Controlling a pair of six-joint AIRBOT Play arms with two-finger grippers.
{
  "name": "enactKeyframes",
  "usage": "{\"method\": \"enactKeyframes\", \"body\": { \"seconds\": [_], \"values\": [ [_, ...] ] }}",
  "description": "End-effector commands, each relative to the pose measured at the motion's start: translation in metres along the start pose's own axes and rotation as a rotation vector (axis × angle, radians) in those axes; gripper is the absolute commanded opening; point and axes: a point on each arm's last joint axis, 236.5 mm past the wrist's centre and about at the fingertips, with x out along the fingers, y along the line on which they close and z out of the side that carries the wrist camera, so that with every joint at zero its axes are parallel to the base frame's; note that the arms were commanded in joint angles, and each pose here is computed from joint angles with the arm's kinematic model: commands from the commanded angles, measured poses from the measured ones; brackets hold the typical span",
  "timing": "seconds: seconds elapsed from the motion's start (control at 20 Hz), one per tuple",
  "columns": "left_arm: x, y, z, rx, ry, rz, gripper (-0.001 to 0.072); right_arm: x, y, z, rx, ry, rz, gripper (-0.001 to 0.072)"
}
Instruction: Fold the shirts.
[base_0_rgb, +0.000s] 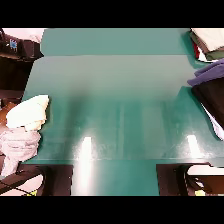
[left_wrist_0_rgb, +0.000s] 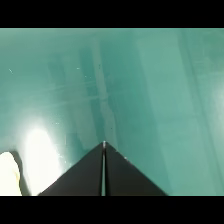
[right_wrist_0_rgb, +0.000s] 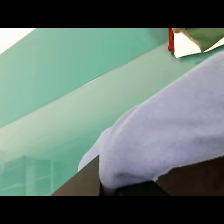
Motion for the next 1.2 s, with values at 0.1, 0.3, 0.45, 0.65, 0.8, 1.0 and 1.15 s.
{"method": "enactKeyframes", "body": {
  "seconds": [0.1,0.3,0.45,0.65,0.8,1.0,1.15],
  "values": [
    [0.0,0.0,0.0,0.003,0.001,0.0,0.0023,-0.034,-0.019,-0.016,-0.013,0.045,-0.154,0.0016],
    [0.0,0.001,0.0,0.011,0.001,0.001,0.0023,-0.048,-0.058,-0.058,0.022,0.143,-0.337,0.0017],
    [0.0,0.001,0.0,0.011,0.001,0.001,0.0023,-0.064,-0.091,-0.096,0.1,0.212,-0.454,0.0017],
    [0.0,0.0,0.0,0.036,0.002,0.0,0.0023,-0.095,-0.135,-0.14,0.223,0.275,-0.58,0.0025],
    [0.0,0.0,0.0,0.037,0.001,0.0,0.0023,-0.114,-0.159,-0.173,0.33,0.297,-0.621,0.0431],
    [0.0,0.001,0.0,0.036,0.001,0.001,0.0023,-0.123,-0.167,-0.201,0.454,0.281,-0.599,0.0446],
    [0.0,0.001,0.002,0.036,-0.009,0.002,0.0023,-0.092,-0.121,-0.167,0.475,0.151,-0.386,0.0445]
  ]
}}
